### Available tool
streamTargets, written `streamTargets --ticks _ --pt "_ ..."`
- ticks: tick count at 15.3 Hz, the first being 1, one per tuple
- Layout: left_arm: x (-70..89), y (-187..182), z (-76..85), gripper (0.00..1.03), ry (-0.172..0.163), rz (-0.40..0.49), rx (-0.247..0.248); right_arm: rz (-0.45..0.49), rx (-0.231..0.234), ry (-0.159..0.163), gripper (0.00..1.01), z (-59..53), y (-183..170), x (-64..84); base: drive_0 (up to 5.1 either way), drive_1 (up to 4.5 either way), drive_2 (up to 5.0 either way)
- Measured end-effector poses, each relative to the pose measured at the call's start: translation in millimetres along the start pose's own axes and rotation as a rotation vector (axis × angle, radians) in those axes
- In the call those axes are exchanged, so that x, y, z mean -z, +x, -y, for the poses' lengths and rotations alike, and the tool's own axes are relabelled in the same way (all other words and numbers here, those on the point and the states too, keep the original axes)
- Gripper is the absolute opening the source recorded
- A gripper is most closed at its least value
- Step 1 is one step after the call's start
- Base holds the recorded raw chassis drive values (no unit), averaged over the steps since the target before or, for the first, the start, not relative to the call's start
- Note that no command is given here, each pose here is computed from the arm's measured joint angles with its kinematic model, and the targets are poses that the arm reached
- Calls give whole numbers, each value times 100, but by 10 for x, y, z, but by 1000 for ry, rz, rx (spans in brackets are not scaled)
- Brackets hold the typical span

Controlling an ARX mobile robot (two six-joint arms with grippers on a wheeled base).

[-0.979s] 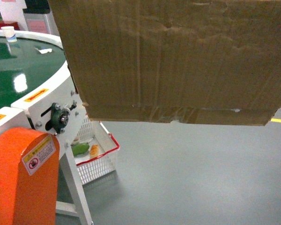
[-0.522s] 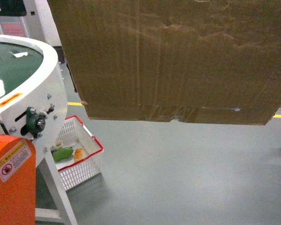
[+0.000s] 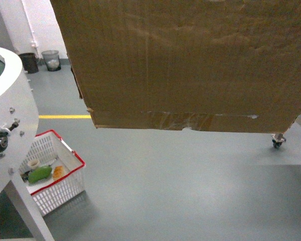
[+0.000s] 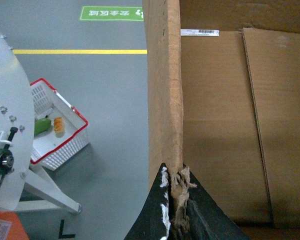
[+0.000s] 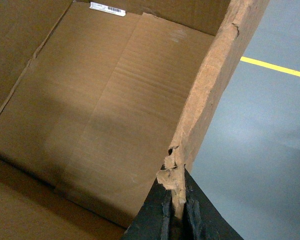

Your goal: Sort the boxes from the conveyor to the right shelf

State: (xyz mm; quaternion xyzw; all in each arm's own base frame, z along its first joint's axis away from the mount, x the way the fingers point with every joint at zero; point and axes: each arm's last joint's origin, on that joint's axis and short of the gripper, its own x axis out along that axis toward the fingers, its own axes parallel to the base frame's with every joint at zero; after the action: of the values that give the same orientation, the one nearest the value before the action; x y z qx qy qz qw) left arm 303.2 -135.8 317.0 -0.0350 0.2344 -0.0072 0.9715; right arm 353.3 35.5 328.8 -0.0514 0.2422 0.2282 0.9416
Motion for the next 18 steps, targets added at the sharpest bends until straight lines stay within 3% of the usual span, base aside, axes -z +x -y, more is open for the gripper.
streamTargets --ticks 18 --pt "0 0 0 2 0 0 0 0 0 0 2 1 0 0 -136 -136 -136"
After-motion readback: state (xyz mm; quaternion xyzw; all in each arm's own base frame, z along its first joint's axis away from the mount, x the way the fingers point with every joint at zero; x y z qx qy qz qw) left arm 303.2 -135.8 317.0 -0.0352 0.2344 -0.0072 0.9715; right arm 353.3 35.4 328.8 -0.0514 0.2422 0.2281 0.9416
